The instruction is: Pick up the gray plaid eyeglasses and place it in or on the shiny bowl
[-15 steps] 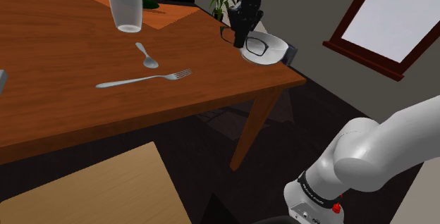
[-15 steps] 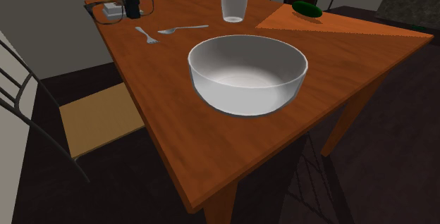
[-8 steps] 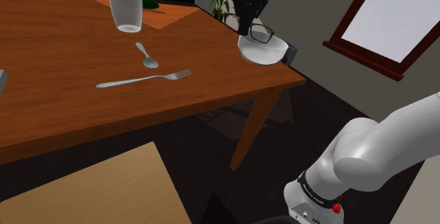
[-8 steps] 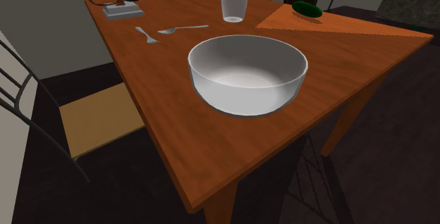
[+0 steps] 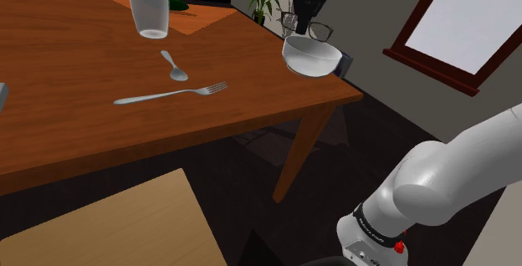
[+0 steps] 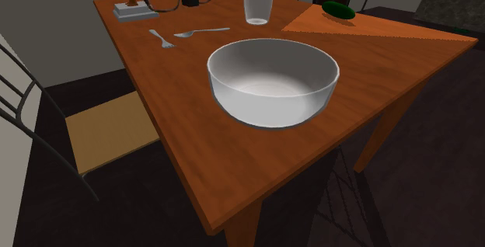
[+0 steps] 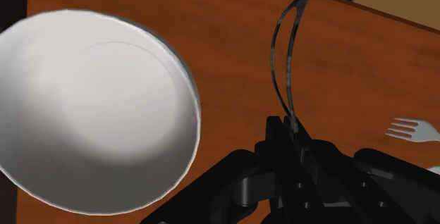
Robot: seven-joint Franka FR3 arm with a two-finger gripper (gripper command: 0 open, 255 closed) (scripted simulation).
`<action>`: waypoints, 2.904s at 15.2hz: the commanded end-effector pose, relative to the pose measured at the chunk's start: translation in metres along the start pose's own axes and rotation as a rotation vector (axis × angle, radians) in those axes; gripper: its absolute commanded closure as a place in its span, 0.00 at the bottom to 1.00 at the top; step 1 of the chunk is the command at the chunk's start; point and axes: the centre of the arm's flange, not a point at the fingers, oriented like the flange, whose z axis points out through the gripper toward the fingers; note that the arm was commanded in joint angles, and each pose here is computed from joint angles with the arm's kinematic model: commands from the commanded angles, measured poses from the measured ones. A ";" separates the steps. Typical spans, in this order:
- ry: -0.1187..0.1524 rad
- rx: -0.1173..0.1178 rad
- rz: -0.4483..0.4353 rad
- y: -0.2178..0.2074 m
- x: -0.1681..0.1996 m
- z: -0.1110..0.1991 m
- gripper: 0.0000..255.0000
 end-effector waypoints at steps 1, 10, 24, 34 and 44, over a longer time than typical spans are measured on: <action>0.000 0.000 -0.001 0.027 0.003 0.001 1.00; 0.000 0.000 -0.001 0.142 0.031 -0.002 1.00; 0.000 0.000 -0.001 0.156 0.037 0.059 1.00; 0.000 0.000 -0.001 0.156 0.037 0.059 0.00; 0.000 0.000 -0.001 0.156 0.037 0.009 0.00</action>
